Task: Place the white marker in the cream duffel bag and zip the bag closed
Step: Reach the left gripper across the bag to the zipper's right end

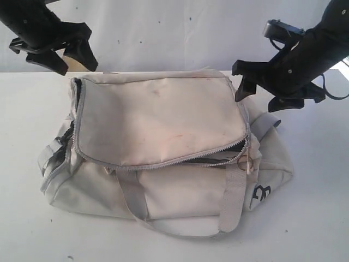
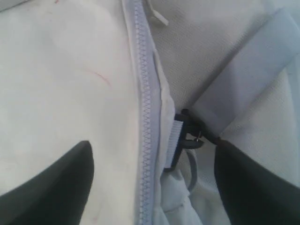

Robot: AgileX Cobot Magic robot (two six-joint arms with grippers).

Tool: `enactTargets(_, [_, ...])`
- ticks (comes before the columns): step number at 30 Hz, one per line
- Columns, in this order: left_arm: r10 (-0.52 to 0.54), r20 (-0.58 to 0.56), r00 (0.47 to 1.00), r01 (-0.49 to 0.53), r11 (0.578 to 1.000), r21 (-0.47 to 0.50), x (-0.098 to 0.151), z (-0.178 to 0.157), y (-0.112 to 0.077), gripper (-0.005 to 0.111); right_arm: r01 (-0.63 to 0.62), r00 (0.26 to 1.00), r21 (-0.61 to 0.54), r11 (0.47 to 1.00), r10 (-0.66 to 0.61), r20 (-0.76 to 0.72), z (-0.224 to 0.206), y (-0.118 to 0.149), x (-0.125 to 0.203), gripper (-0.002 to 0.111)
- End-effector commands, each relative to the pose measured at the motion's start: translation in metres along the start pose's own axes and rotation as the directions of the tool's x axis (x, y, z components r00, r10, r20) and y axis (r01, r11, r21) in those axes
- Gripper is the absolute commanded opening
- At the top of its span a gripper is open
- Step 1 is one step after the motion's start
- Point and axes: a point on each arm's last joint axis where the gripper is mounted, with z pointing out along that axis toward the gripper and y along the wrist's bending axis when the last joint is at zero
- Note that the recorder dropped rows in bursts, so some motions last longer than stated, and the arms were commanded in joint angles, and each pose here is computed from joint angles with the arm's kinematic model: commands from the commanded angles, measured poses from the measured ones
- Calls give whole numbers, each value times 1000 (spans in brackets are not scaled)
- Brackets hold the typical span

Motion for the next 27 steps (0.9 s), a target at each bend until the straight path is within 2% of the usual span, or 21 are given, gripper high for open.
enactTargets(1, [146, -3, 989, -145, 988, 58, 2, 2, -48, 74, -32, 999, 12, 999, 32, -15, -7, -13, -4, 66])
enactTargets(3, [210, -21, 977, -208, 975, 77, 6, 10, -73, 78, -17, 999, 16, 1000, 18, -38, -7, -17, -3, 66])
enactTargets(4, [293, -40, 955, -289, 954, 83, 11, 17, -97, 80, 2, 998, 11, 1000, -1, -55, -7, -18, -2, 66])
enactTargets(6, [371, -63, 926, -366, 927, 79, 19, 24, -124, 80, 23, 997, 10, 1000, -22, -74, -7, -18, 0, 66])
enactTargets(10, [440, -106, 892, -439, 898, 37, 35, 34, -164, 80, 53, 993, 5, 999, -52, -103, -8, -19, 2, 66])
enactTargets(14, [459, -145, 876, -458, 888, 44, 53, 45, -187, 74, 17, 996, -26, 1000, -19, -91, -12, -32, -3, 66])
enactTargets(17, [469, -89, 879, -465, 883, 58, 63, 54, -201, 68, -24, 997, -128, 991, 13, -80, -20, -44, -9, 66])
enactTargets(21, [478, 19, 878, -477, 873, 101, 74, 66, -225, 69, -22, 998, -248, 969, 8, -60, -26, -46, -13, 65])
enactTargets(27, [510, 137, 849, -525, 843, 119, 94, 85, -255, 75, 29, 997, -261, 965, -47, -62, -27, -47, -11, 65])
